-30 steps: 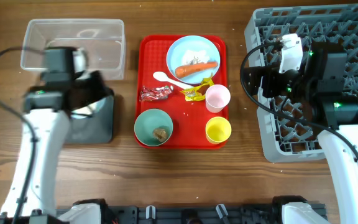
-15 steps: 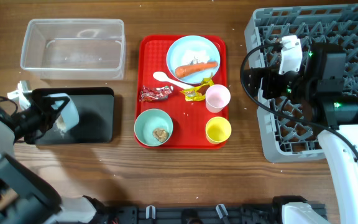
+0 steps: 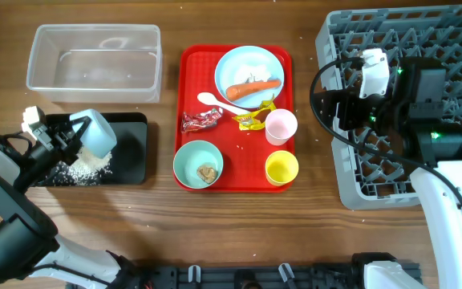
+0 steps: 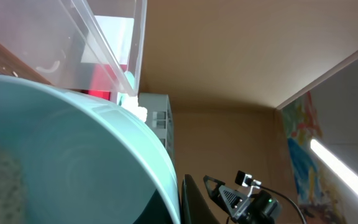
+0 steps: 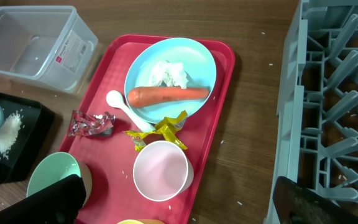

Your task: Sort waste into correct bins and load items into the dishwasher rack

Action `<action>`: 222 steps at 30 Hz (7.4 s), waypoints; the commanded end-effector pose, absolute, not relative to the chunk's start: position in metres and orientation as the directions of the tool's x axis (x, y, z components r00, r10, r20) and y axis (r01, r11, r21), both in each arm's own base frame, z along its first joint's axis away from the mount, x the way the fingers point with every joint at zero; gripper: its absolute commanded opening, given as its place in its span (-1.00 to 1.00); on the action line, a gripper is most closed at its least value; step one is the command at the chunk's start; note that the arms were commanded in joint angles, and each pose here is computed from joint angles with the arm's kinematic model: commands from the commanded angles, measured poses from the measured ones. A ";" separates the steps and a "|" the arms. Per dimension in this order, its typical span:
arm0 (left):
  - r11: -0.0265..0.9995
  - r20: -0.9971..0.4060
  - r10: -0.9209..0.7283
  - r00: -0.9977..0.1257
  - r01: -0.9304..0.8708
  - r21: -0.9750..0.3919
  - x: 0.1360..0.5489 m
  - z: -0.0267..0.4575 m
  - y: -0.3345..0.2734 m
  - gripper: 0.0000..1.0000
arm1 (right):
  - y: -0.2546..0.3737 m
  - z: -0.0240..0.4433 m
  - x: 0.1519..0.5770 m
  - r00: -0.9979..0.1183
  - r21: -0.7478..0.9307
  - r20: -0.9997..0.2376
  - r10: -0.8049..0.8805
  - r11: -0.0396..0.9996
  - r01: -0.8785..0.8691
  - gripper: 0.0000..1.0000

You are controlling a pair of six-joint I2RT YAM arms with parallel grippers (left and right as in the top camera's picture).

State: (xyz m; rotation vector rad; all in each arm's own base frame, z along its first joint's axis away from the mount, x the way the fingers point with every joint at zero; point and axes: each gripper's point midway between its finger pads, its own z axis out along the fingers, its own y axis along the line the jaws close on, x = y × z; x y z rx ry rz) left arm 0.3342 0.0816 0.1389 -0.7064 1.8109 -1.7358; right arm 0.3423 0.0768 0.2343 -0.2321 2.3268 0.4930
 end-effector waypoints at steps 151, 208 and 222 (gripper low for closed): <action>0.651 -0.385 -0.003 -0.923 0.291 -0.701 0.310 0.170 -0.096 -0.92 | 0.075 0.223 0.350 -0.739 0.276 -0.673 -0.036 0.914 -0.296 0.99; 0.997 -0.282 -0.028 -0.959 -0.005 -0.083 0.343 -0.005 -0.139 -0.92 | 0.072 0.221 0.350 -0.751 0.283 -0.660 -0.014 0.921 -0.266 0.99; 0.973 -0.623 -0.116 -0.773 0.036 -0.226 0.352 0.177 -0.134 -0.92 | 0.072 0.221 0.350 -0.749 0.281 -0.662 -0.016 0.922 -0.268 0.99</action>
